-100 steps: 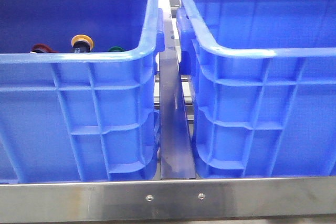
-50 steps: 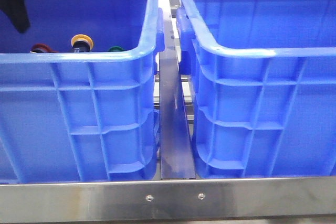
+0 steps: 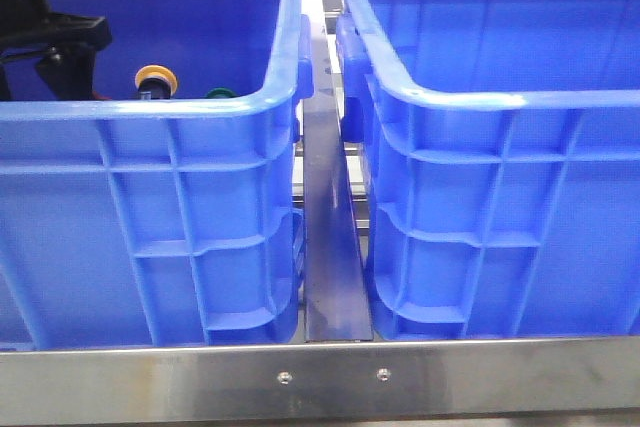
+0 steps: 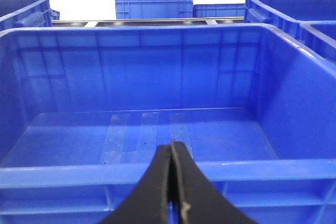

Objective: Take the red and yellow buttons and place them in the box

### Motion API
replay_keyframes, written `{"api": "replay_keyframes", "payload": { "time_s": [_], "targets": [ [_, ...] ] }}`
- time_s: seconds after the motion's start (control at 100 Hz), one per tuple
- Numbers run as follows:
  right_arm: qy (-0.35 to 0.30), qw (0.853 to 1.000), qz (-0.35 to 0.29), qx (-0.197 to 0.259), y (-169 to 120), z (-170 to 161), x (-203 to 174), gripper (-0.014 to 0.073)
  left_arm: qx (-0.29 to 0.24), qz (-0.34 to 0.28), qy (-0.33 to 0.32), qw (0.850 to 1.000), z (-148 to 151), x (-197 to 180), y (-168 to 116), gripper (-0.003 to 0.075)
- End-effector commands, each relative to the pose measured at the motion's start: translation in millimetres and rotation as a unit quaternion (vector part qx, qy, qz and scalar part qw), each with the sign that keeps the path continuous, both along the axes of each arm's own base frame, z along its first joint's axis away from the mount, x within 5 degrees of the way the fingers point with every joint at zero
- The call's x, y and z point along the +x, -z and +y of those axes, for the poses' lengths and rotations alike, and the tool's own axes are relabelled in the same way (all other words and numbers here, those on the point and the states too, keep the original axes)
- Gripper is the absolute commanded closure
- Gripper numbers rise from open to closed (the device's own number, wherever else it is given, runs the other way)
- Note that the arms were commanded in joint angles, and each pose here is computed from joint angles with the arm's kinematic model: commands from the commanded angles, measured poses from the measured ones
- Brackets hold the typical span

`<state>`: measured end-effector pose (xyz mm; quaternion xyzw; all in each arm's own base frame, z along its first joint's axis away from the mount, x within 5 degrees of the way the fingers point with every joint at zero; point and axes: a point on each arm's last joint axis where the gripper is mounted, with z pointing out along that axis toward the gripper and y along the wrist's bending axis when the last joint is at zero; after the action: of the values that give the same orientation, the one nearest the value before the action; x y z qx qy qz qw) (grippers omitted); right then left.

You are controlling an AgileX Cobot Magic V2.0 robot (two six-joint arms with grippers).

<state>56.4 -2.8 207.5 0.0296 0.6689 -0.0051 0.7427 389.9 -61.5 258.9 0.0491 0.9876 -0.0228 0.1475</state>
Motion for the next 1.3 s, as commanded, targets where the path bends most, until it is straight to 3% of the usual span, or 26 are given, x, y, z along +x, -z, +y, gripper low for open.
{"api": "replay_keyframes", "payload": {
  "time_s": [0.0,0.22,0.34,0.58,0.84,1.09,1.29],
  "targets": [
    [-0.004,0.999,-0.045,-0.008,-6.2,0.9,-2.6,0.0663,-0.010,-0.052,-0.001,0.999,-3.3,-1.1,-28.3,0.0286],
    [-0.004,0.999,-0.045,-0.008,-6.2,0.9,-2.6,0.0663,-0.012,-0.063,-0.002,0.998,-3.5,0.2,-29.8,0.0581],
    [-0.004,0.999,-0.045,-0.008,-6.2,0.9,-2.6,0.0663,-0.013,-0.071,-0.002,0.997,-3.6,1.0,-31.3,0.0656],
    [-0.004,0.999,-0.045,-0.008,-6.2,0.9,-2.6,0.0663,-0.037,-0.136,-0.002,0.990,-5.6,-10.7,-64.1,0.0671],
    [-0.004,0.999,-0.045,-0.008,-6.2,0.9,-2.6,0.0663,-0.061,-0.246,-0.003,0.967,0.3,-57.4,-105.4,0.0671],
    [-0.004,0.999,-0.045,-0.008,-6.2,0.9,-2.6,0.0663,-0.078,-0.292,0.022,0.953,-6.8,-105.2,-109.7,0.0671],
    [-0.004,0.999,-0.045,-0.008,-6.2,0.9,-2.6,0.0663,-0.093,-0.300,0.103,0.944,-41.8,-129.2,-114.2,0.0671]
  ]
}}
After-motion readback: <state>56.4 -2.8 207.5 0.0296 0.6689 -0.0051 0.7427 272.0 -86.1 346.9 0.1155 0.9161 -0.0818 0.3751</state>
